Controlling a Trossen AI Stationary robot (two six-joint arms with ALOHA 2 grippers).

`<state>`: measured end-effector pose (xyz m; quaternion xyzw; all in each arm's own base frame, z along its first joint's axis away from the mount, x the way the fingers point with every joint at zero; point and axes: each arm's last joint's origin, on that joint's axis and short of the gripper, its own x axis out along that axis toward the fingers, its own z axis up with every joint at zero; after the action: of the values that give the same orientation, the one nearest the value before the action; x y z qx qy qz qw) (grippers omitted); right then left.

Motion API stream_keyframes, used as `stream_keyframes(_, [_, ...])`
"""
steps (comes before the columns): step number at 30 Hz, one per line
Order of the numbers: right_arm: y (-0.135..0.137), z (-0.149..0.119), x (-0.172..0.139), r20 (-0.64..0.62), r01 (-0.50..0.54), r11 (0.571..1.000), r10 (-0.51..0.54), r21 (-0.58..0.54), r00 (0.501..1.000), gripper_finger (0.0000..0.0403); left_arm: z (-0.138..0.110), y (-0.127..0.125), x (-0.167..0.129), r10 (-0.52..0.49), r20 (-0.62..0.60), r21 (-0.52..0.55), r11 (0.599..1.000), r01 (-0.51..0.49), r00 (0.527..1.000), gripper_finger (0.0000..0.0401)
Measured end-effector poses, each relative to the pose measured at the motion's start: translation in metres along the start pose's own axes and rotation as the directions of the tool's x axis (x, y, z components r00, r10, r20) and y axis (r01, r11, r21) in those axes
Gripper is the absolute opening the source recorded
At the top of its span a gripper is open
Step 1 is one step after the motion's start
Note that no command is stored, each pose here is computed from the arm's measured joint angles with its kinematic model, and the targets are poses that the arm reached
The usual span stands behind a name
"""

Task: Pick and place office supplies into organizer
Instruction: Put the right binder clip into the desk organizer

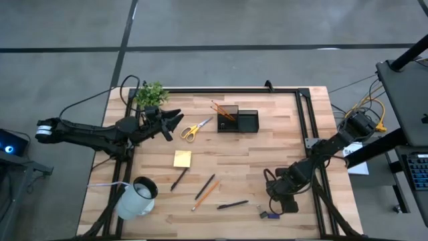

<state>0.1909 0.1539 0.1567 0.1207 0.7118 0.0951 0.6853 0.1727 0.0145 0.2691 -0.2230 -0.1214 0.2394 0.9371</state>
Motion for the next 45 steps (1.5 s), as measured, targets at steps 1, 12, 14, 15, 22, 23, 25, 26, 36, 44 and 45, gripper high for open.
stream_keyframes(1, [-0.0005,-0.0004,0.0005,-0.002,0.002,1.000,-0.002,0.001,1.000,0.0118,0.0000,0.0000,0.0000,0.000,0.000,0.000,1.000,0.000,1.000,0.0157])
stream_keyframes(12, [-0.0023,-0.0026,0.0028,-0.012,0.008,1.000,-0.008,0.005,1.000,0.0118,0.0000,0.0000,0.0000,0.000,0.000,-0.001,1.000,0.000,1.000,0.0157])
stream_keyframes(14, [-0.0024,-0.0027,0.0029,-0.014,0.006,1.000,-0.006,0.004,1.000,0.0118,0.0000,0.0000,0.0000,0.000,0.000,-0.001,1.000,0.000,1.000,0.0157])
stream_keyframes(15, [-0.0023,-0.0027,0.0029,-0.015,0.006,1.000,-0.006,0.004,1.000,0.0118,0.0000,0.0000,0.0000,0.000,0.000,0.000,1.000,0.000,1.000,0.0157])
stream_keyframes(22, [-0.0018,-0.0032,0.0029,-0.030,-0.012,1.000,0.012,-0.005,0.999,0.0118,0.0000,-0.0001,0.0000,0.000,0.000,-0.001,1.000,0.000,1.000,0.0157])
stream_keyframes(23, [-0.0018,-0.0032,0.0029,-0.030,-0.013,1.000,0.013,-0.005,0.999,0.0117,0.0000,0.0000,0.0000,0.000,0.000,-0.001,1.000,0.000,1.000,0.0157])
stream_keyframes(25, [-0.0018,-0.0032,0.0029,-0.030,-0.014,1.000,0.013,-0.005,0.999,0.0114,0.0000,0.0000,0.0000,0.000,0.000,-0.001,1.000,0.000,1.000,0.0157])
stream_keyframes(26, [-0.0017,-0.0031,0.0028,-0.029,-0.014,1.000,0.014,-0.005,0.999,0.0112,0.0000,0.0000,0.0000,0.000,0.000,-0.001,1.000,0.000,1.000,0.0157])
stream_keyframes(36, [-0.0015,-0.0026,0.0035,-0.021,-0.021,1.000,0.021,-0.013,1.000,0.0090,0.0000,0.0000,0.0000,0.000,0.000,-0.001,1.000,0.000,1.000,0.0157])
stream_keyframes(44, [-0.0022,-0.0032,0.0039,-0.023,-0.020,1.000,0.019,-0.018,1.000,0.0088,0.0000,0.0000,0.0000,0.000,0.000,0.021,1.000,0.000,1.000,0.0157])
stream_keyframes(45, [-0.0024,-0.0034,0.0041,-0.025,-0.020,0.999,0.020,-0.027,1.000,0.0088,0.0001,0.0000,0.0000,0.000,0.001,0.021,1.000,0.000,1.000,0.0157])
